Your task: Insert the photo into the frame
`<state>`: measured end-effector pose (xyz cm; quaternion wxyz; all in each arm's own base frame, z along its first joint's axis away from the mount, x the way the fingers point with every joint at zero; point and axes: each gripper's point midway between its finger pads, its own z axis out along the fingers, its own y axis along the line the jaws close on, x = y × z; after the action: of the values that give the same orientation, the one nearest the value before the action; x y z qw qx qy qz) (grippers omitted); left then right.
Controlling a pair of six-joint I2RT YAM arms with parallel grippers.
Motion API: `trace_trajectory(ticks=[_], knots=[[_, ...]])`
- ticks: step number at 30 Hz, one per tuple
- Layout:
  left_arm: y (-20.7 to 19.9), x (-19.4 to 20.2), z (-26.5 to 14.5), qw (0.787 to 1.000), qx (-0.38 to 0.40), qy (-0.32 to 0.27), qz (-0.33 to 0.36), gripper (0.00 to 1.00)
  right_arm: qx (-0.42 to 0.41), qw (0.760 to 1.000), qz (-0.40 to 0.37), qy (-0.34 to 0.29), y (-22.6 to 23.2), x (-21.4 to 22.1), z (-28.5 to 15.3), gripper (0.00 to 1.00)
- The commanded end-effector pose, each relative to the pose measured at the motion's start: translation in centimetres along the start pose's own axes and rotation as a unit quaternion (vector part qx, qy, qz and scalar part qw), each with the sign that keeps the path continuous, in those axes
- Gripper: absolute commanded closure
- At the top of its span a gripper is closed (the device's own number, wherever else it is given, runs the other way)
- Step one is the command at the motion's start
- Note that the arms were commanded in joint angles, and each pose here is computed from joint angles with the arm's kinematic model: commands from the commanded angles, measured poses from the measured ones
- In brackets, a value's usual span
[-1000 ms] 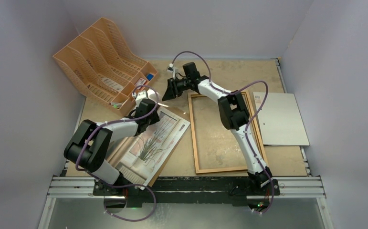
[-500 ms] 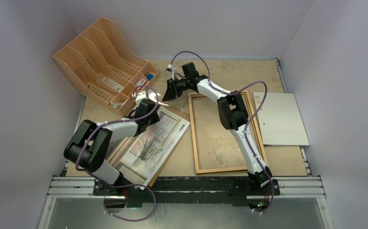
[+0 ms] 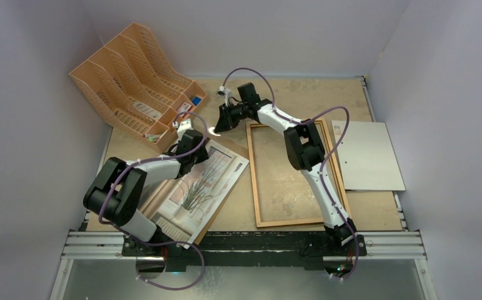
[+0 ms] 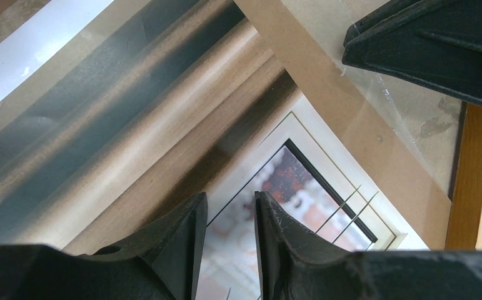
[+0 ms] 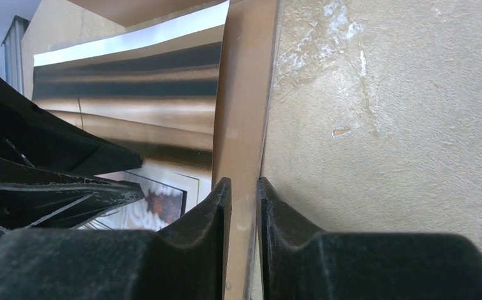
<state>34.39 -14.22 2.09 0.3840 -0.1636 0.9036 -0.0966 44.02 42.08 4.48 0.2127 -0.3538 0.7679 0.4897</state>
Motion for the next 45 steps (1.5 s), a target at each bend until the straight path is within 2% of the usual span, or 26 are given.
trace_trajectory(ticks=[1, 2, 6, 14, 23, 28, 34, 45], knots=[[5.1, 8.6, -1.5, 0.986, -0.065, 0.151, 0.025, 0.64, -0.102, 0.991, 0.042, 0.079, 7.6, 4.1, 2.3, 0.77], [5.1, 8.5, -1.6, 0.986, -0.065, 0.15, 0.024, 0.64, -0.101, 0.991, 0.038, 0.078, 7.6, 4.1, 2.3, 0.79], [4.5, 7.2, -2.1, 0.989, -0.063, 0.134, 0.022, 0.63, -0.094, 0.993, 0.02, 0.067, 7.6, 3.5, 2.2, 1.0], [2.3, 1.0, -5.2, 0.996, -0.051, 0.067, 0.019, 0.55, -0.087, 0.996, -0.026, 0.024, 8.9, 0.1, 0.6, 1.0], [-0.8, -7.7, -10.4, 0.999, -0.016, -0.038, 0.025, 0.3, -0.078, 0.995, -0.061, -0.028, 10.1, -2.0, -2.4, 1.0], [-2.4, -12.5, -13.4, 0.994, 0.004, -0.102, 0.047, 0.22, -0.069, 0.993, -0.077, -0.056, 10.6, -3.3, -3.4, 1.0], [-3.5, -15.9, -15.5, 0.986, 0.015, -0.146, 0.083, 0.19, -0.074, 0.986, -0.102, -0.105, 12.6, -6.2, -4.7, 1.0], [-3.4, -17.7, -17.4, 0.983, 0.009, -0.171, 0.067, 0.19, -0.052, 0.976, -0.122, -0.174, 14.4, -10.6, -6.5, 1.0]])
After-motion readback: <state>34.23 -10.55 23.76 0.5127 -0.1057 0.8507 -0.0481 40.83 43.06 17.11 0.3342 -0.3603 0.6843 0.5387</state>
